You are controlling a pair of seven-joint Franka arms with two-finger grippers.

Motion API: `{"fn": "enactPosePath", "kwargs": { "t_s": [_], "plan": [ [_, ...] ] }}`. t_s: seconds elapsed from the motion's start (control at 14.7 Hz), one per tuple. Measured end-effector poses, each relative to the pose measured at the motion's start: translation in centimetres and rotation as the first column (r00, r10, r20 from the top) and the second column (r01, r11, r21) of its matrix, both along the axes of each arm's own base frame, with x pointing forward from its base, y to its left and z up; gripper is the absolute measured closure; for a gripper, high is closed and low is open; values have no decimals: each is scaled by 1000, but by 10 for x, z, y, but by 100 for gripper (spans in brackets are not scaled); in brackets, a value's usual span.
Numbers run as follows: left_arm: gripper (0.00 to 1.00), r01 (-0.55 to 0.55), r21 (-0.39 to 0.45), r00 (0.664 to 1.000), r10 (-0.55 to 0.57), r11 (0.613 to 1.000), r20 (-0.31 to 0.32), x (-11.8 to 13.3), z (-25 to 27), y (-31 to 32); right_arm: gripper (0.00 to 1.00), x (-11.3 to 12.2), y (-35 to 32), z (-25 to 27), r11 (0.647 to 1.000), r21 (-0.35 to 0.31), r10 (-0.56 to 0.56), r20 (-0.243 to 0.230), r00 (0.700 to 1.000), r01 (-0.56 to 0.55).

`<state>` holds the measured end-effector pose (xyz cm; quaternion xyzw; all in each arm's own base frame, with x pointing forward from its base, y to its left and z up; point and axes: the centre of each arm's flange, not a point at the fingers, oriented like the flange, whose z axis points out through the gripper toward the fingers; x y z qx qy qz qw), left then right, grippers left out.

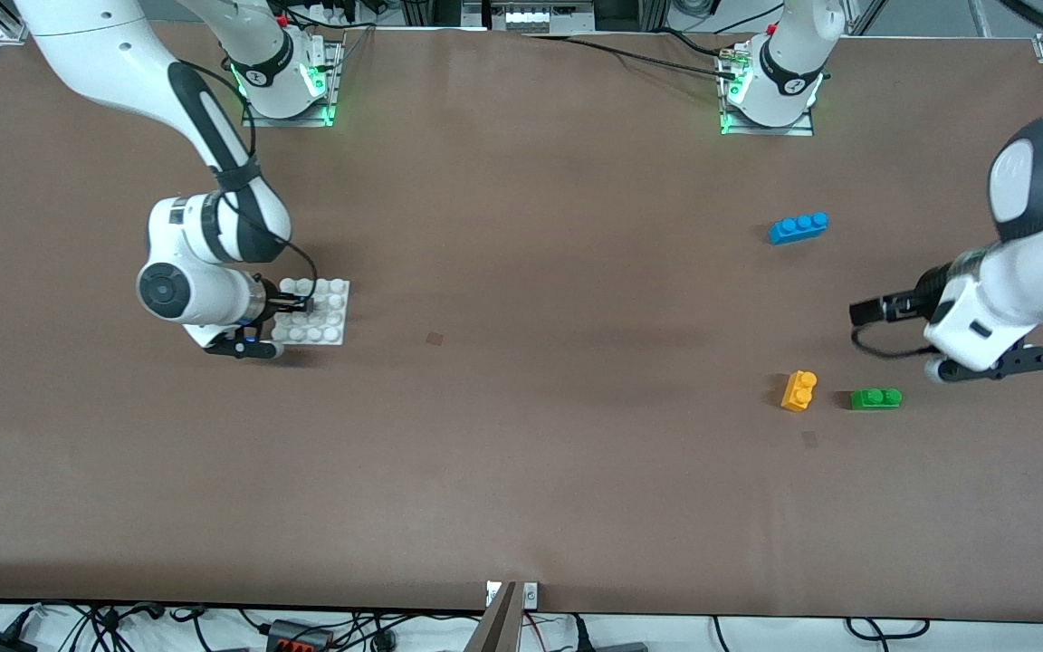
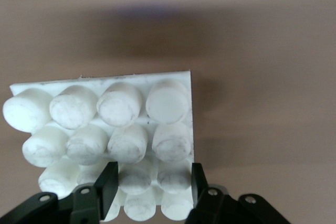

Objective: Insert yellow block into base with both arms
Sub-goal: 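Grasp the base with the right gripper while the left gripper reaches the yellow block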

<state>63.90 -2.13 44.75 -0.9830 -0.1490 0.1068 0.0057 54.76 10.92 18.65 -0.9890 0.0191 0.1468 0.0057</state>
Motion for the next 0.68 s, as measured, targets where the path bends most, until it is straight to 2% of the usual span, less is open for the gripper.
{"fn": "enactPosePath", "kwargs": {
  "t_s": [0.14,0.34,0.55,0.68],
  "plan": [
    [0,-144,6,990,144,989,-4,7,-17,0,43,-5,28,2,1000,-5,30,2,1000,-30],
    [0,-327,-7,945,327,945,-6,16,-47,12,43,-14,65,2,997,0,74,3,997,-74],
    [0,-390,-23,921,390,921,10,15,-92,26,43,-25,113,4,996,62,61,-6,998,-60],
    [0,-399,-43,916,401,916,28,15,-114,20,43,-30,147,3,997,62,36,-7,999,-36]
  ]
}}
